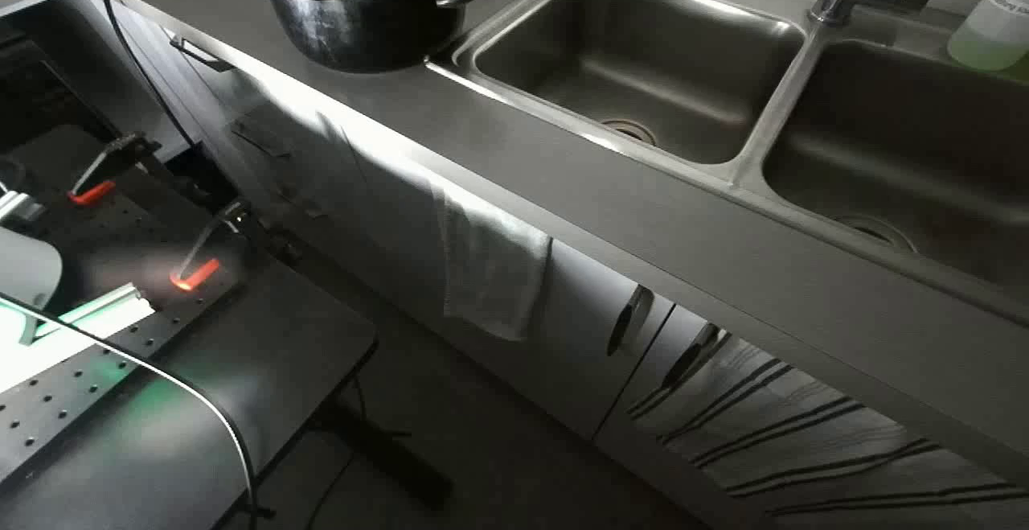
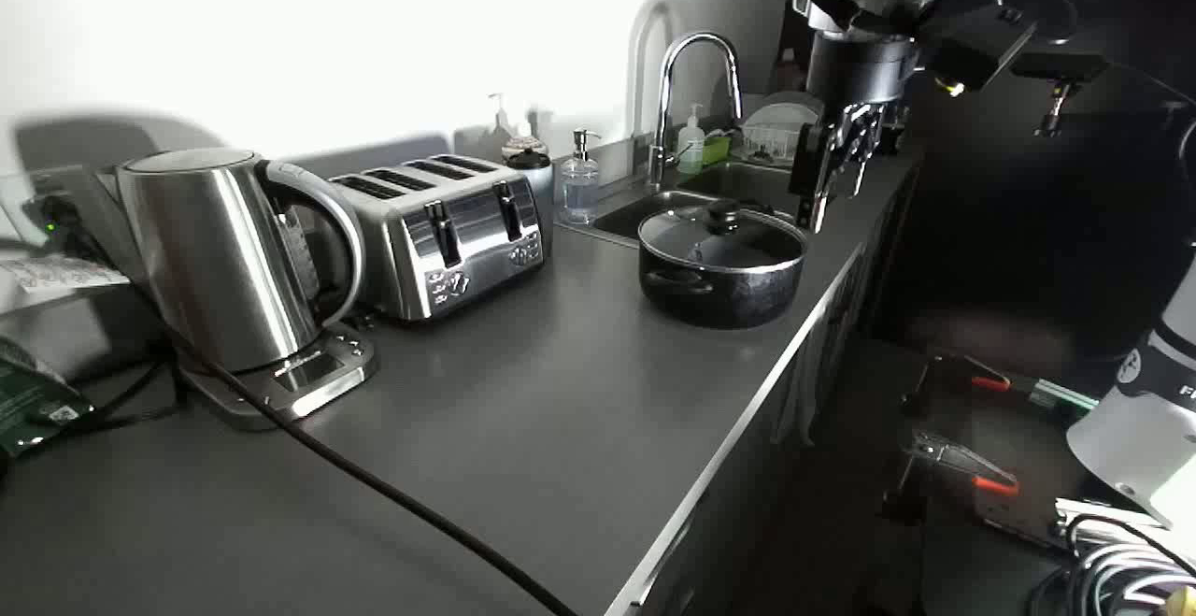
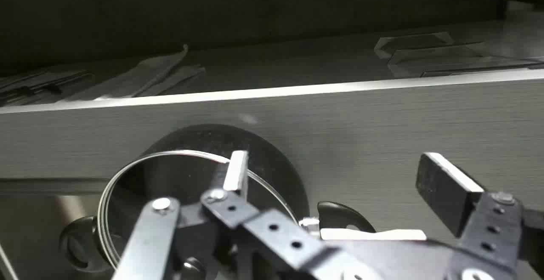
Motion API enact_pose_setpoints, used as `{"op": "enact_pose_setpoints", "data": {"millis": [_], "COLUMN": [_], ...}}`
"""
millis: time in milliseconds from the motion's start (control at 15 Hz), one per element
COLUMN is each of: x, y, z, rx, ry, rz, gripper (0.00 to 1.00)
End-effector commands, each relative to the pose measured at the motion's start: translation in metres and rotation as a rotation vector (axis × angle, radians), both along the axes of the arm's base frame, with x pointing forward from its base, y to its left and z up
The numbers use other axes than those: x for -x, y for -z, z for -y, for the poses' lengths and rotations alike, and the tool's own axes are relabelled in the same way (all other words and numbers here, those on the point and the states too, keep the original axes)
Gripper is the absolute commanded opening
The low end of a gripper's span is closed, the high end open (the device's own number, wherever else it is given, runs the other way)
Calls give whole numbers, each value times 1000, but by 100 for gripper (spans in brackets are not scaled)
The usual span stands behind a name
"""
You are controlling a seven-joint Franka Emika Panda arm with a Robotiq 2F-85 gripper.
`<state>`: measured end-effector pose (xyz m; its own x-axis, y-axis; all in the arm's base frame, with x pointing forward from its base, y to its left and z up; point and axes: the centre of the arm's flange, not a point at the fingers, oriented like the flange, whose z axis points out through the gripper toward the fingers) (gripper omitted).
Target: Take the lid off of the pot
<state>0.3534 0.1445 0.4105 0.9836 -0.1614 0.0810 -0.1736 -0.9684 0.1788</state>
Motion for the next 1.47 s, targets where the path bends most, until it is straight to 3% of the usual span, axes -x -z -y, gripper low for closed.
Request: {"op": "enact_pose_setpoints", "data": {"millis": [0,667,1400], "x": [0,-6,-54], "y": [0,1,0], "z": [0,15,100], "rx": [0,-1,-69], "ry": [0,-6,48], "rz": [0,-9,-80], "gripper": [100,100,100]}}
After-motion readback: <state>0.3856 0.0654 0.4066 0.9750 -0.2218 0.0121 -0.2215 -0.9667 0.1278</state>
